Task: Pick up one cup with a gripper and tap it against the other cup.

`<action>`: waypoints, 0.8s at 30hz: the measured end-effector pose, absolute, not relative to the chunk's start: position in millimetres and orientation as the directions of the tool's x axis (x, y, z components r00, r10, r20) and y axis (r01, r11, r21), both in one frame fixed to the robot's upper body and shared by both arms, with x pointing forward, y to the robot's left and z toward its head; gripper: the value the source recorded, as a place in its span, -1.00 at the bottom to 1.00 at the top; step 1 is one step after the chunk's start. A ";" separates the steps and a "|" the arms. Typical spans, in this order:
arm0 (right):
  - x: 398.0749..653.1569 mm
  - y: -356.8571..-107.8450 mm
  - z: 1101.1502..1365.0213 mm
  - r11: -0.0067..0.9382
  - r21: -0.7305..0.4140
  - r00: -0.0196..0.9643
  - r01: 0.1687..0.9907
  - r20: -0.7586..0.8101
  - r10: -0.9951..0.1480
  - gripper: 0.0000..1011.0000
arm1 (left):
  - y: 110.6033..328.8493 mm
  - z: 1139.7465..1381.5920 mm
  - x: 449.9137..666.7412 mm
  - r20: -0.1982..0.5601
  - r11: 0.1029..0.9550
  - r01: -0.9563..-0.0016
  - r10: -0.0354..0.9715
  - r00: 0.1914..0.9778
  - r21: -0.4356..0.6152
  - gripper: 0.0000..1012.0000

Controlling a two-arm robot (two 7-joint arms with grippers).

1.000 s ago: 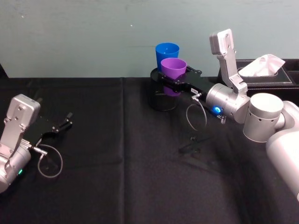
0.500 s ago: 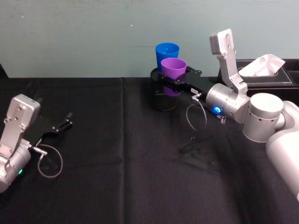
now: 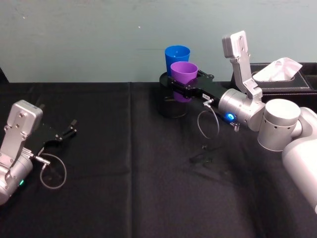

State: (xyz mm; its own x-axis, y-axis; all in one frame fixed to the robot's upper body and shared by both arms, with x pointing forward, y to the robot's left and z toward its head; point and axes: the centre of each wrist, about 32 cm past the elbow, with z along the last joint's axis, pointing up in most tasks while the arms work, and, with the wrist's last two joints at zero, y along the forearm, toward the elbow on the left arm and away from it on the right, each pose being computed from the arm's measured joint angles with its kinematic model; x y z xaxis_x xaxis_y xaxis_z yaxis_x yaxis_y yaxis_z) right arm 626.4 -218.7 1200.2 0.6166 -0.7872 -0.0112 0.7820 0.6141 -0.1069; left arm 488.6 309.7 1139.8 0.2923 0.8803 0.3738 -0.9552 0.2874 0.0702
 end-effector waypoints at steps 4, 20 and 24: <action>626.4 -218.7 1200.3 0.614 -0.107 0.617 0.782 -0.011 -0.787 0.43 | 309.7 1139.8 488.6 0.374 0.287 -0.955 0.880 0.292 0.070 0.98; 626.4 -218.7 1200.2 0.614 -0.107 0.617 0.782 -0.011 -0.787 0.43 | 309.7 1139.8 488.6 0.374 0.287 -0.955 0.880 0.292 0.070 0.98; 626.5 -218.7 1200.2 0.614 -0.107 0.617 0.782 -0.011 -0.787 0.43 | 309.7 1139.8 488.6 0.374 0.287 -0.955 0.880 0.292 0.070 0.98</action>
State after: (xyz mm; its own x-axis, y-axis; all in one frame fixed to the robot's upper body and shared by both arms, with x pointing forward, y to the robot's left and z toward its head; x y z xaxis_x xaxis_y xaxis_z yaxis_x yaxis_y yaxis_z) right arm 626.5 -218.7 1200.2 0.6166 -0.7872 -0.0111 0.7820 0.6140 -0.1069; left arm 488.6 309.7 1139.8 0.2923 0.8803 0.3737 -0.9553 0.2873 0.0702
